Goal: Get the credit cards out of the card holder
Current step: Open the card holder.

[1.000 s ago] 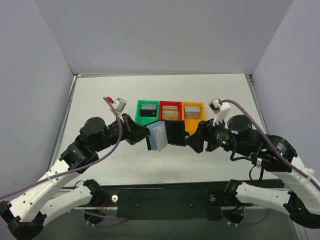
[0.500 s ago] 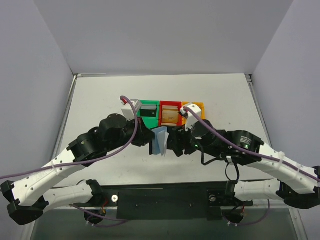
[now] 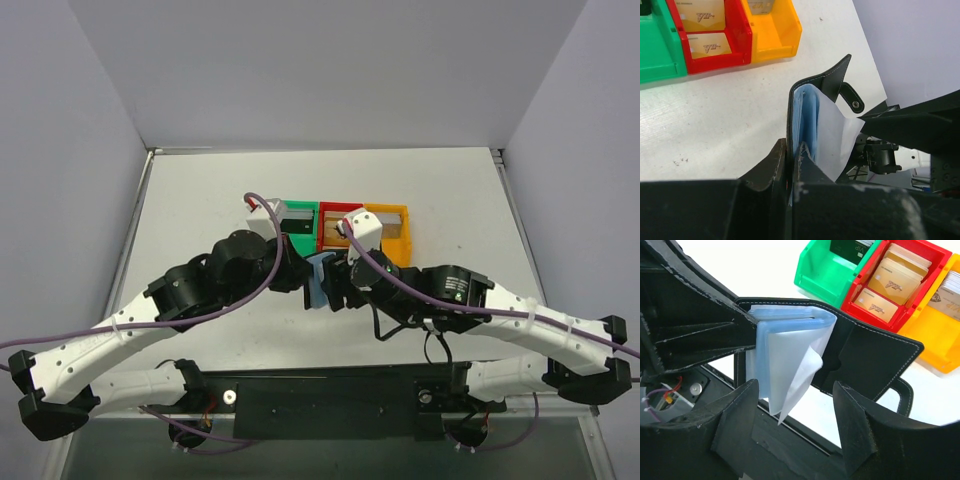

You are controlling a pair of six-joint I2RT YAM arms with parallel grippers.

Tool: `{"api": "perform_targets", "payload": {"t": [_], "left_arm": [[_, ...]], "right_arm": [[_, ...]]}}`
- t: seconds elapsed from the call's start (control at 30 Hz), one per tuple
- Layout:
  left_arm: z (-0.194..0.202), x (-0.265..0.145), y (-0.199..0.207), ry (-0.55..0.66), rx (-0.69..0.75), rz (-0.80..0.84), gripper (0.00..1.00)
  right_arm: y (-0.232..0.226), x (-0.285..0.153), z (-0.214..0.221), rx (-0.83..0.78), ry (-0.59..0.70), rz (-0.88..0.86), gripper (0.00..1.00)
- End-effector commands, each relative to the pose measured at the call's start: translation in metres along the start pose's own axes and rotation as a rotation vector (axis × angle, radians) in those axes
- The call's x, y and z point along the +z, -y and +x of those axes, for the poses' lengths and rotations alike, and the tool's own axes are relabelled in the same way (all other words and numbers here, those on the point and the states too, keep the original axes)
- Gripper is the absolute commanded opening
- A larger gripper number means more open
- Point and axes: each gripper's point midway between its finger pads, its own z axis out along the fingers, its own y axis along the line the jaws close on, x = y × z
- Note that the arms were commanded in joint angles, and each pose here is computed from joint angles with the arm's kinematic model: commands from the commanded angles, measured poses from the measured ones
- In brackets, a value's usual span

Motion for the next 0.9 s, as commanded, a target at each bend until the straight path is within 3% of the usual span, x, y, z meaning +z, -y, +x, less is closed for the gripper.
{"api": "perform_targets", "payload": {"t": [0.0,0.27,0.5,0.67,0.87], "left_arm": [[-0.027,-0.011,0.022,0.084,-0.054,0.056,0.0],[-0.028,-0.015,0.023,0.091,-0.061,0.066,0.0],[-0.026,-0.021,0.013,0.1,-0.069,0.047,0.0],[-0.024,-0.019,0.009,0.105,-0.08,0.029,0.0],[-0.023,-0.012,0.011,0.1,-0.104,0.023,0.0]], "right_arm": [[0.003,0.011,-0.004,-0.013,0.03,0.081,0.56],[0.027,0.009,0.001,-0.028,0.022,0.192,0.52],[0.079,-0.011,0.006,0.024,0.02,0.316,0.5],[0.049,-0.029,-0.013,0.038,0.107,0.124,0.51],[0.01,-0.028,-0.015,-0.039,0.095,0.045,0.52]]}}
